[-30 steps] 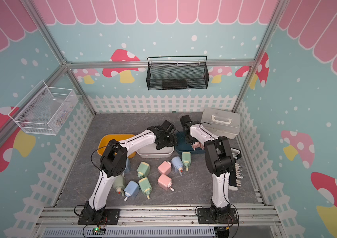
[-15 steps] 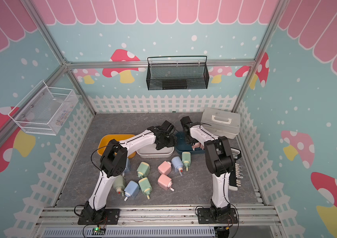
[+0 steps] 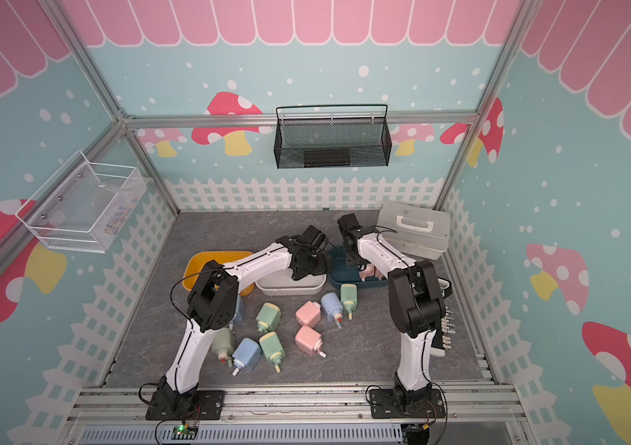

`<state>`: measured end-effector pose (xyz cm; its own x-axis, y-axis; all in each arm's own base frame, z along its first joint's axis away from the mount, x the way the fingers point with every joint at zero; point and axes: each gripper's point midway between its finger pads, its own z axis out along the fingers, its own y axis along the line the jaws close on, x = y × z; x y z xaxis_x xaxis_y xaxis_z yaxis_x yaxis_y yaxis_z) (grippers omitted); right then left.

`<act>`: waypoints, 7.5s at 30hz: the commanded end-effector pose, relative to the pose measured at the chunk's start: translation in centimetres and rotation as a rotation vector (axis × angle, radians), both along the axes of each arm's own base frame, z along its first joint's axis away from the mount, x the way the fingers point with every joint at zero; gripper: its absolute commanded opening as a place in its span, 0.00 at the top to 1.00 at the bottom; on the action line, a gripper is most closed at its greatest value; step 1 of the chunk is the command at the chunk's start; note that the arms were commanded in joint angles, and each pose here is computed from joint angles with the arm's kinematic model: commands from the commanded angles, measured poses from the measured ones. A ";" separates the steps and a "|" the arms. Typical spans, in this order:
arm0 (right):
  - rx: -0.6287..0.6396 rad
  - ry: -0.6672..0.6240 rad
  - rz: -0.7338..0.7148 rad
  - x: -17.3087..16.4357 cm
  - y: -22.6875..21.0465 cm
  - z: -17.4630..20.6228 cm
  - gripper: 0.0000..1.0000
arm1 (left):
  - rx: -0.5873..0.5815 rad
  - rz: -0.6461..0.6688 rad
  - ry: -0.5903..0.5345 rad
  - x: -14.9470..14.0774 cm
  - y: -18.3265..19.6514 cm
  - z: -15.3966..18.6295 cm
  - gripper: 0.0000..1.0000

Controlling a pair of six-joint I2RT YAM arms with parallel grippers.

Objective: Place the pencil sharpeners by color into the storage box
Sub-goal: Place the pencil sharpener in the storage box, then pick up the pencil sharpener from the center of the board.

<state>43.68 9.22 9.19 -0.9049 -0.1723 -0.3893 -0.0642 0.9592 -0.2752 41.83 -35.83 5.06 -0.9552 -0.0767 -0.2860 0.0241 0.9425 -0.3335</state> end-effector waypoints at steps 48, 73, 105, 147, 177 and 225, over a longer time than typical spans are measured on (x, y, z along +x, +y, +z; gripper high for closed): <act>-0.290 -0.011 -0.042 -1.0 -4.1 -1.0 0.02 | -0.016 0.004 0.013 -0.3 0.0 0.2 0.01; -0.129 -0.098 0.030 -0.9 -1.8 1.4 0.01 | -0.010 0.011 -0.003 -0.2 0.1 0.7 0.01; 0.531 -0.515 0.426 -9.6 6.2 10.8 0.01 | 0.086 -0.077 -0.132 -7.2 7.7 7.7 0.01; 0.420 -0.073 0.965 -28.2 17.1 0.5 0.07 | 0.020 0.093 -0.209 -4.9 9.1 7.7 0.01; 0.370 0.047 1.058 -29.5 20.1 -2.5 0.64 | 0.021 0.087 -0.152 -4.8 9.7 5.8 0.01; 0.455 -0.405 0.692 -21.3 12.2 10.8 1.00 | -0.108 0.024 -0.156 -4.0 6.1 7.9 0.01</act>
